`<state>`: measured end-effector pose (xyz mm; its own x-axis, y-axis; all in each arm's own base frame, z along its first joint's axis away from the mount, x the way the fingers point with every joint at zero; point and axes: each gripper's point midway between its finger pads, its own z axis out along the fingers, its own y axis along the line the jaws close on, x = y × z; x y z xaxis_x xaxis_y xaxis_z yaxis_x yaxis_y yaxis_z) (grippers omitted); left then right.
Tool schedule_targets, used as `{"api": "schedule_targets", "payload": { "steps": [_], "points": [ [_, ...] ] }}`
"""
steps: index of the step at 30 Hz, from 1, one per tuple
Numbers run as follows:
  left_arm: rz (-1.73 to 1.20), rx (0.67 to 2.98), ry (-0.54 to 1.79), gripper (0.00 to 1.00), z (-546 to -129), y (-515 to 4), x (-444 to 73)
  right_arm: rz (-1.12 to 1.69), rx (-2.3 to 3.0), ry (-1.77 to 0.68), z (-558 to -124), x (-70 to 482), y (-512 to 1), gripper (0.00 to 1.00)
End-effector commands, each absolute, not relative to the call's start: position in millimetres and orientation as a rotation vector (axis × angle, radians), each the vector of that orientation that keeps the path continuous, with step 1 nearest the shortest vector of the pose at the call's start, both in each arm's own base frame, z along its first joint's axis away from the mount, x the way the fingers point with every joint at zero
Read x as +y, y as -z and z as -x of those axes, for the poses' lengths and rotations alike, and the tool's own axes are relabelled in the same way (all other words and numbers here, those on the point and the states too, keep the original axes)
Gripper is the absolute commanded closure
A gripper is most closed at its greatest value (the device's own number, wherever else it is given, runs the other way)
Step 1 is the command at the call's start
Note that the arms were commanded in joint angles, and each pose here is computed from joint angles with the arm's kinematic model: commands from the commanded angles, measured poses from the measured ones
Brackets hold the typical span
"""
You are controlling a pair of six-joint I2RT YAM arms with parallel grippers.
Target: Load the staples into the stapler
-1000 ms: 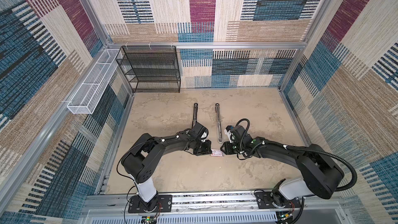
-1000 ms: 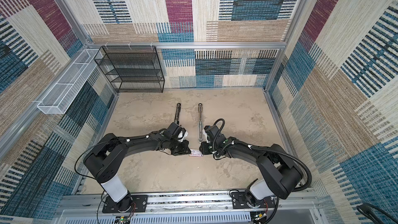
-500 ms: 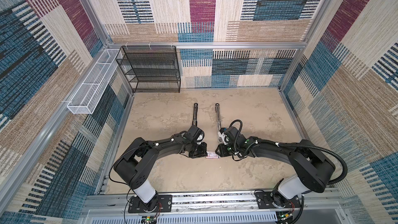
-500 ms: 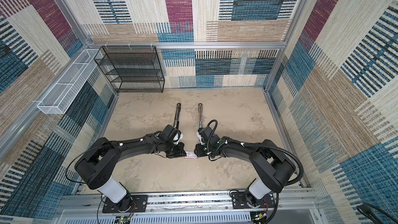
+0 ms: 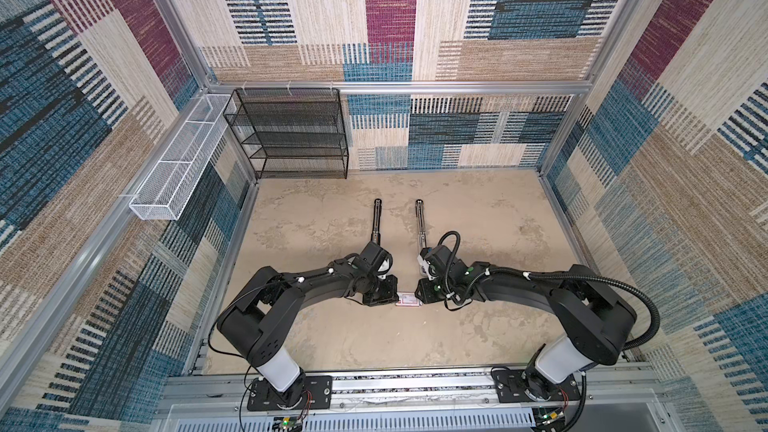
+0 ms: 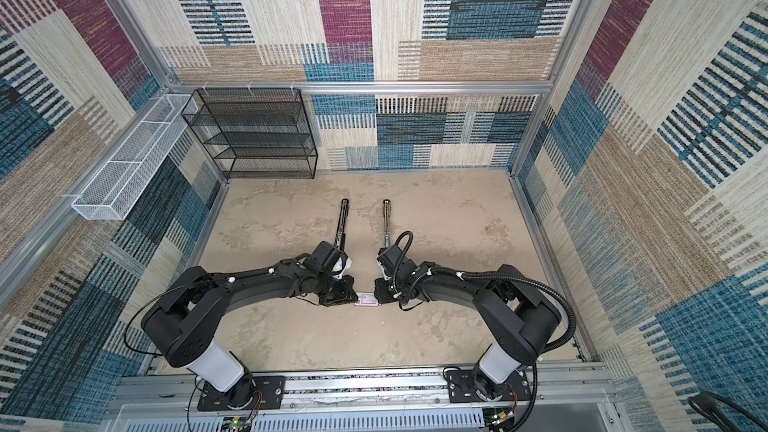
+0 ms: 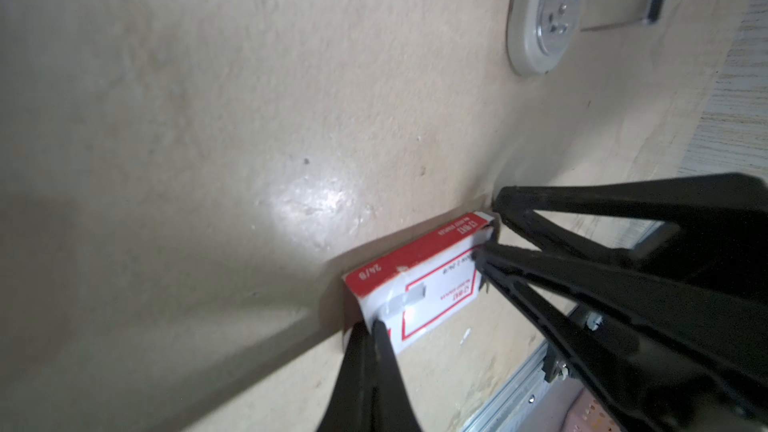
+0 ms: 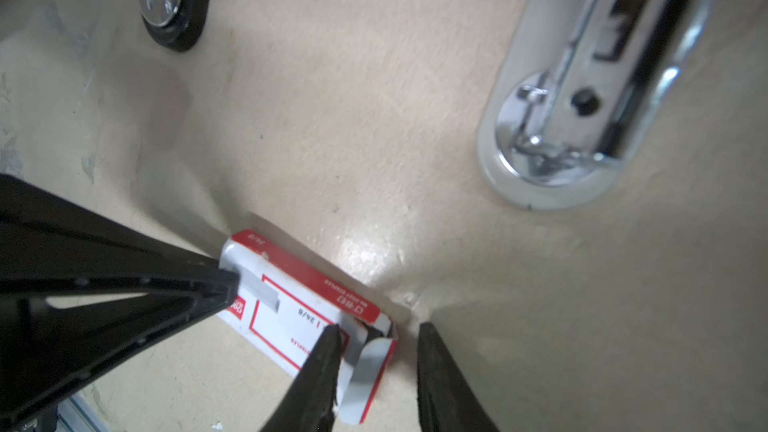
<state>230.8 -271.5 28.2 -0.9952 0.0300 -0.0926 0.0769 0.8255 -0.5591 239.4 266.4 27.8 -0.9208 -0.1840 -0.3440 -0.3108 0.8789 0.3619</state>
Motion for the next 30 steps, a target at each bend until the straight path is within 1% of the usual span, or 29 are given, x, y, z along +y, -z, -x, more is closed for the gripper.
{"api": "schedule_targets", "payload": {
  "steps": [1, 9, 14, 19, 20, 21, 22, 23, 25, 30],
  "points": [
    [-0.061, 2.933, 0.865, 1.0, -231.4, -26.0, -266.4, 0.354, 2.761, -0.543, -241.0, 260.1, -24.6, 0.68],
    [-0.058, 2.934, 0.852, 1.0, -231.3, -26.9, -263.1, 0.363, 2.751, -0.562, -240.1, 261.5, -28.4, 0.81],
    [-0.057, 2.934, 0.847, 1.0, -231.8, -26.6, -262.2, 0.364, 2.74, -0.575, -239.2, 261.4, -32.0, 0.86],
    [-0.058, 2.941, 0.841, 1.0, -231.7, -24.9, -261.0, 0.368, 2.74, -0.593, -236.2, 261.9, -31.6, 0.88],
    [-0.056, 2.942, 0.841, 1.0, -231.7, -25.2, -260.7, 0.37, 2.741, -0.594, -236.0, 262.0, -31.6, 0.87],
    [-0.057, 2.942, 0.839, 1.0, -231.9, -25.0, -260.4, 0.372, 2.742, -0.595, -235.7, 262.2, -31.1, 0.85],
    [-0.058, 2.943, 0.836, 1.0, -232.2, -25.3, -259.9, 0.373, 2.743, -0.599, -235.4, 262.7, -30.9, 0.77],
    [-0.058, 2.942, 0.833, 1.0, -232.8, -25.9, -259.2, 0.371, 2.743, -0.603, -235.3, 262.9, -31.0, 0.72],
    [-0.058, 2.942, 0.83, 1.0, -233.5, -25.9, -258.5, 0.37, 2.739, -0.613, -235.3, 263.6, -31.6, 0.71],
    [-0.056, 2.939, 0.826, 1.0, -235.3, -27.2, -257.4, 0.379, 2.735, -0.644, -233.5, 267.0, -33.7, 0.72]
  ]
}}
